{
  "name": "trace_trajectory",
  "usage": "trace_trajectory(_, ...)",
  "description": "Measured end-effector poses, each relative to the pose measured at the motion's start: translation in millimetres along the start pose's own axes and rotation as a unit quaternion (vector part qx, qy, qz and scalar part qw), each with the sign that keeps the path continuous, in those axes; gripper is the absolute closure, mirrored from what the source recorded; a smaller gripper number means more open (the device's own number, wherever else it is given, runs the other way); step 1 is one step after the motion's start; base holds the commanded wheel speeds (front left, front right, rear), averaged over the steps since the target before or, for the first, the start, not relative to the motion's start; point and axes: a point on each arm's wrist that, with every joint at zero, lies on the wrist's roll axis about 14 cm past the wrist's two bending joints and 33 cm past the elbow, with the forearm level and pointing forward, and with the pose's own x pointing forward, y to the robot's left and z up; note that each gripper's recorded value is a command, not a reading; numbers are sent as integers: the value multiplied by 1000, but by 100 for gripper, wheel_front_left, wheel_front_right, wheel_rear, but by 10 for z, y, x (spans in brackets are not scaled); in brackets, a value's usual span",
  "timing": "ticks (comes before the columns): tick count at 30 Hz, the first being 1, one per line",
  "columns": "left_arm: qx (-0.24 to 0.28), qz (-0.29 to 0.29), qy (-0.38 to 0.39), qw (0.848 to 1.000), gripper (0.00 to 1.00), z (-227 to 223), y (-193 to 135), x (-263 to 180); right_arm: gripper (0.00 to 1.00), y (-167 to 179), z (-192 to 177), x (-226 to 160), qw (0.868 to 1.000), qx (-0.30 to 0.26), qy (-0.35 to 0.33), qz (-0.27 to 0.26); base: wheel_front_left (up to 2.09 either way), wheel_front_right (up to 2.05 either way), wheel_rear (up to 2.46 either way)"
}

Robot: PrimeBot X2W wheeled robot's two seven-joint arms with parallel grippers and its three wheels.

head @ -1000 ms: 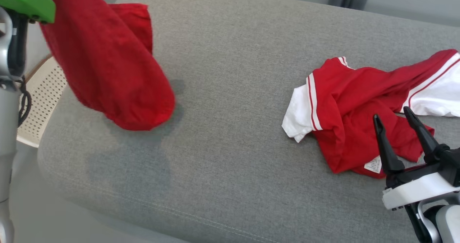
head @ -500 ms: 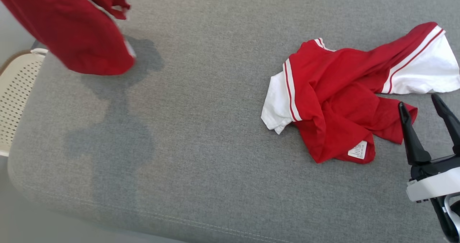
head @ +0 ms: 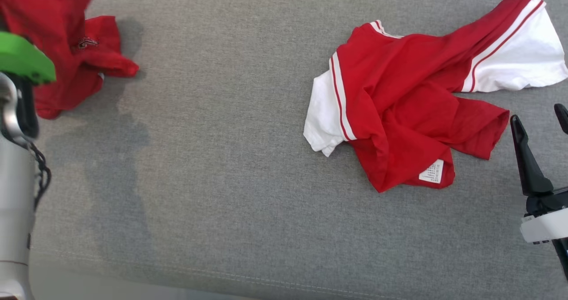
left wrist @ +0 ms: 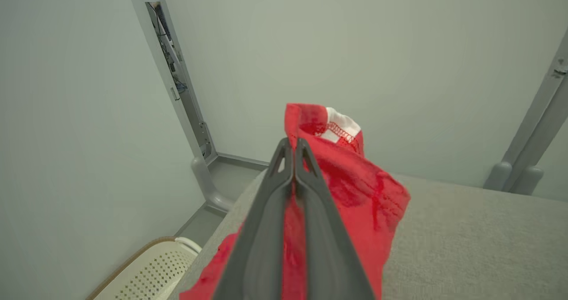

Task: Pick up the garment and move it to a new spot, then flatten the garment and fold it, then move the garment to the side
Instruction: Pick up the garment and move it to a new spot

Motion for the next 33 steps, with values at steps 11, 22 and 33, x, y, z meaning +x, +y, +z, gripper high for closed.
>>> trace_trajectory(11, -27, 37, 129, 991, 100, -1135, 46, -246, 0, -170, -130, -10, 1000, -9, 20, -13, 0, 0, 0)
trace_trajectory(22, -6, 16, 5, 1000, 0, -321, -115, 52, 0, -149, -90, -59, 1000, -4, 15, -17, 0, 0, 0)
trace_trajectory(33, 2, -89, -93, 992, 0, 331, -858, 19, 0, -188, 57, -349, 998, 19, -12, -62, 0, 0, 0)
